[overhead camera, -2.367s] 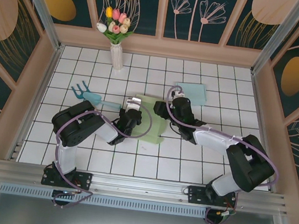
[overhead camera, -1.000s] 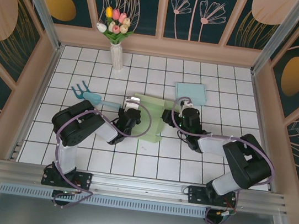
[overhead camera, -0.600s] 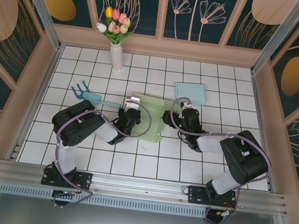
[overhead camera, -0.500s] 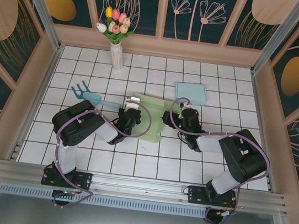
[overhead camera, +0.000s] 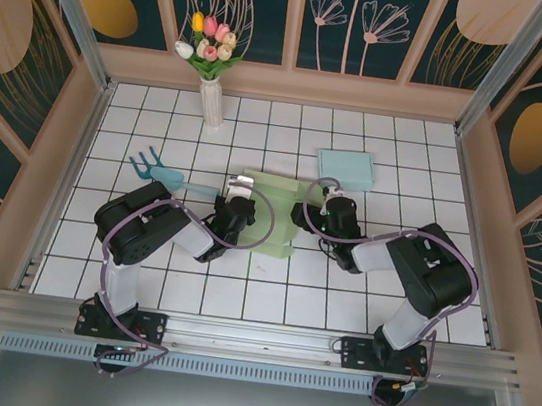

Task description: Fold the paper box

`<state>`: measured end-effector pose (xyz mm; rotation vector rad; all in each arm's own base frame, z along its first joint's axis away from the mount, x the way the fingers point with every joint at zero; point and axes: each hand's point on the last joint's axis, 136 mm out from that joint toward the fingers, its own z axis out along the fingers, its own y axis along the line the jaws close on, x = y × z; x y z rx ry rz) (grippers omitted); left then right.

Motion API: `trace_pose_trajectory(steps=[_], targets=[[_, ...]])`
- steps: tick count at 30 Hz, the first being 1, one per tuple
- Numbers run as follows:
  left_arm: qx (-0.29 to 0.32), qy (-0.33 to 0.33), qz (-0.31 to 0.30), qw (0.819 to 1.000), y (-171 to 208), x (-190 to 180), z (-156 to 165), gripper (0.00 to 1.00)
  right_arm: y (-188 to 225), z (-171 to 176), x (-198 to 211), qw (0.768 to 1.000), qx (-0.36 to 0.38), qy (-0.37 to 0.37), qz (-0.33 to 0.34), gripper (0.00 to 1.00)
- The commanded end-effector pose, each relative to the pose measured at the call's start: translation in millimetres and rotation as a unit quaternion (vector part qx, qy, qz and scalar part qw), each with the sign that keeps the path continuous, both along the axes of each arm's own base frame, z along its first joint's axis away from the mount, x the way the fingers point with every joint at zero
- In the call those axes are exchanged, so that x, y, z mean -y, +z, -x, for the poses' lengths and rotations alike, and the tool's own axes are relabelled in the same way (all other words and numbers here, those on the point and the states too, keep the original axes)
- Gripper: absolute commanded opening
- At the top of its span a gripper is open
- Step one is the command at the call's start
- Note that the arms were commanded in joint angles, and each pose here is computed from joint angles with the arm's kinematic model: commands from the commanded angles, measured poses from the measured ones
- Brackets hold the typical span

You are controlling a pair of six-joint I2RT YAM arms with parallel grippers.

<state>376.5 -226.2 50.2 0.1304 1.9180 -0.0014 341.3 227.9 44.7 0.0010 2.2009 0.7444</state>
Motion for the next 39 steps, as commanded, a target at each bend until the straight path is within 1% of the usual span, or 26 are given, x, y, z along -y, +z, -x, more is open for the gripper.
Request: trace_pose_trajectory(steps=[1,5,13,23,30,35,39], targets=[[-0.016,-0.009,-0.024,1.000,-15.0,-0.2,3.1,0.14,17.4,-10.0,-13.5,0.999,0.030,0.019,-0.036,0.64],[-0.016,-0.009,-0.024,1.000,-15.1,-0.1,3.1,0.14,21.0,-8.8,-21.3,0.998,0.037,0.035,-0.044,0.63],[-0.016,-0.009,-0.024,1.000,-14.8,-0.2,3.2,0.14,33.4,-3.6,-36.3,0.995,0.065,0.059,-0.038,0.62],[-0.016,-0.010,-0.024,1.000,-15.4,-0.3,3.7,0.14,28.1,-2.3,-60.8,0.994,0.060,0.087,-0.036,0.62],[-0.016,-0.009,-0.024,1.000,-15.3,-0.6,3.5,0.14,17.0,-3.8,-81.1,0.993,0.048,0.105,-0.035,0.62],[-0.016,-0.010,-0.024,1.000,-14.9,-0.1,3.6,0.14,14.8,-4.6,-82.7,0.993,0.046,0.105,-0.036,0.62],[-0.016,-0.009,-0.024,1.000,-15.7,-0.7,3.4,0.14,23.1,-1.2,-80.5,0.992,0.051,0.108,-0.032,0.62]])
